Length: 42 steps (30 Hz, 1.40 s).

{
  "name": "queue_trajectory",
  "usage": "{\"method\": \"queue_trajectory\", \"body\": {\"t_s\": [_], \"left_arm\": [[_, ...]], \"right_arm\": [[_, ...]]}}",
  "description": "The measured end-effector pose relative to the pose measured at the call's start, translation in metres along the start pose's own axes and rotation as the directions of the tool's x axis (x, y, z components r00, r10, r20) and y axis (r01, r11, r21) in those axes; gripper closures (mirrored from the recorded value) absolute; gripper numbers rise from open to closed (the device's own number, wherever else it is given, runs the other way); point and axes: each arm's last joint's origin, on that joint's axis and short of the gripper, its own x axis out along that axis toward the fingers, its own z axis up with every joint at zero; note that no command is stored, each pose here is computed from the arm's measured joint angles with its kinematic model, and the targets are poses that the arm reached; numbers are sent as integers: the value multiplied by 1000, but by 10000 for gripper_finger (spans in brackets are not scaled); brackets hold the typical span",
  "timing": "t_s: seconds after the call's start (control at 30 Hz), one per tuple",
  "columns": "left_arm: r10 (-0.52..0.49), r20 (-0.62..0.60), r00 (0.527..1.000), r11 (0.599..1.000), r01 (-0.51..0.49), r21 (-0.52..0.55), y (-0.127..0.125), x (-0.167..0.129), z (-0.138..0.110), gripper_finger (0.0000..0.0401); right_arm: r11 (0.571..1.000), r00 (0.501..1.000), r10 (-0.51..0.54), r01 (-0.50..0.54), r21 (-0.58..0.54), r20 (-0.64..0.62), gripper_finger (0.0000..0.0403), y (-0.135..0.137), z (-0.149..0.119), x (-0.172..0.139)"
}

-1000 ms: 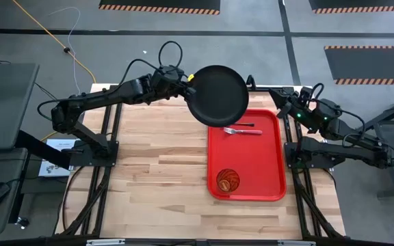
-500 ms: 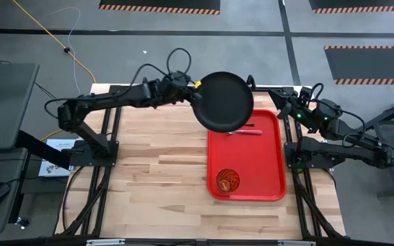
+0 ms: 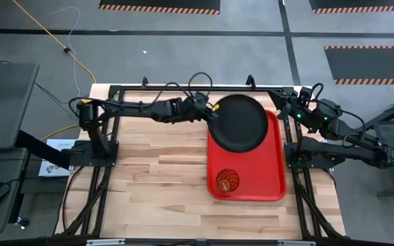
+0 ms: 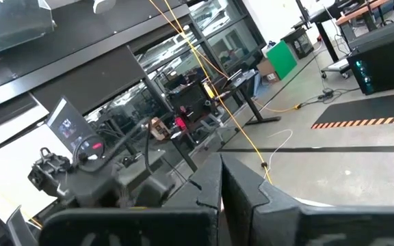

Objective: Pick and place plate/cup/fork/spoon on tray
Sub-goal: Put the black plate on the red serving tray to the bottom of the red fork

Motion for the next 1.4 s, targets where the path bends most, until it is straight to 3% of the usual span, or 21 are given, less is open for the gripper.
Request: {"method": "queue_trajectory", "body": {"t_s": [0.27,0.5,0.93,1.2,1.4], "left_arm": [[6,-38,999,1000,-6,4,-9,9,-19,401],[64,9,998,998,-64,-4,-12,8,-20,401],[81,22,996,997,-81,-7,-11,8,-20,401],[90,27,996,992,-87,-96,-10,10,-21,401],[1,34,999,979,5,-203,-12,33,-29,401]], "right_arm": [[1000,1000,0,0,-14,0,403,0,0,0],[1000,1000,0,0,-18,-1,403,0,0,0],[1000,1000,0,0,-7,-1,403,0,0,0],[1000,1000,-8,8,-10,-16,403,0,-3,4],[1000,999,-17,16,-18,-40,403,0,-6,9]]}}
